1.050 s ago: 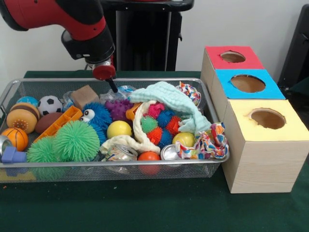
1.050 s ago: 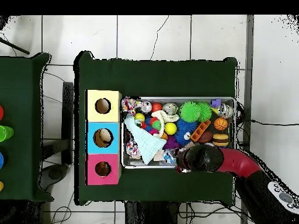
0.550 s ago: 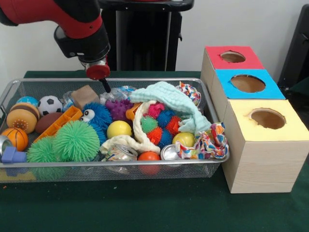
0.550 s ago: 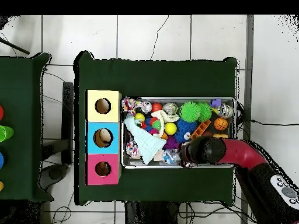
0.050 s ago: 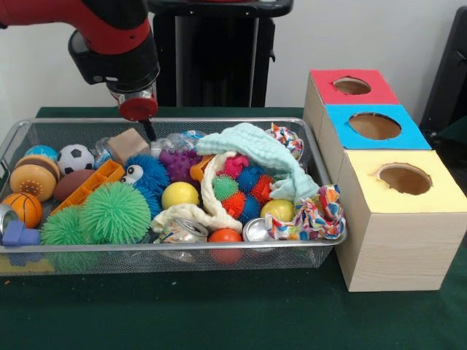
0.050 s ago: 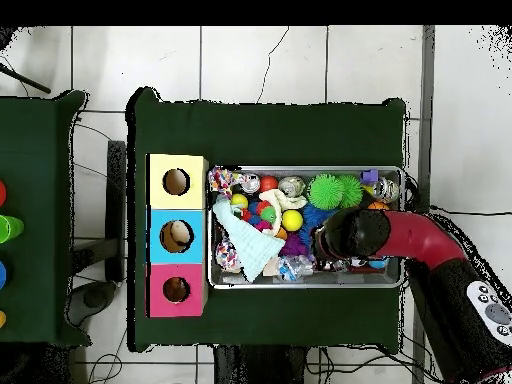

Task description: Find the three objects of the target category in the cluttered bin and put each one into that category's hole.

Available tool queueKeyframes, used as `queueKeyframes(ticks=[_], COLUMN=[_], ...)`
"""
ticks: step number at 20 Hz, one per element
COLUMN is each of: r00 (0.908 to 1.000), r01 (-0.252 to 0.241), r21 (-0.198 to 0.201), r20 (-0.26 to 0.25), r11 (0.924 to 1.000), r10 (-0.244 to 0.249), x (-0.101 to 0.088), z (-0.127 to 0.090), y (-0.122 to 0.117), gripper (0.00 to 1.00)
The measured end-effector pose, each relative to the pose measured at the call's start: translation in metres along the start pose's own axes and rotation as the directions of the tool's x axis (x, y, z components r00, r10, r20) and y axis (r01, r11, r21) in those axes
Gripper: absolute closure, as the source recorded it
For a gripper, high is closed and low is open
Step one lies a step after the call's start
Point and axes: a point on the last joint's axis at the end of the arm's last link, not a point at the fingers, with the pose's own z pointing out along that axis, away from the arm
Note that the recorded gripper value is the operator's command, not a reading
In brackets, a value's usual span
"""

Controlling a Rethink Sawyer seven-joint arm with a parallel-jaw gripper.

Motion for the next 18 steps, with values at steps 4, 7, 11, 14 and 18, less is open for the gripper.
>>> queueKeyframes(ticks=[4,7,11,14,18], r00=[0.9998,0.9991,0.9983,0.9980,0.9981], r01=[-0.010,-0.022,-0.034,-0.045,-0.056], r21=[0.026,0.058,0.088,0.108,0.113], r20=[-0.017,-0.035,-0.045,-0.039,-0.018], r11=[0.9996,0.9981,0.9956,0.9931,0.9921], r10=[0.010,0.024,0.038,0.050,0.058], x=[0.007,0.017,0.026,0.034,0.041], z=[-0.010,-0.021,-0.030,-0.034,-0.030], y=[-0.011,-0.025,-0.036,-0.043,-0.042], gripper=[0.00,0.00,0.00,0.00,0.00])
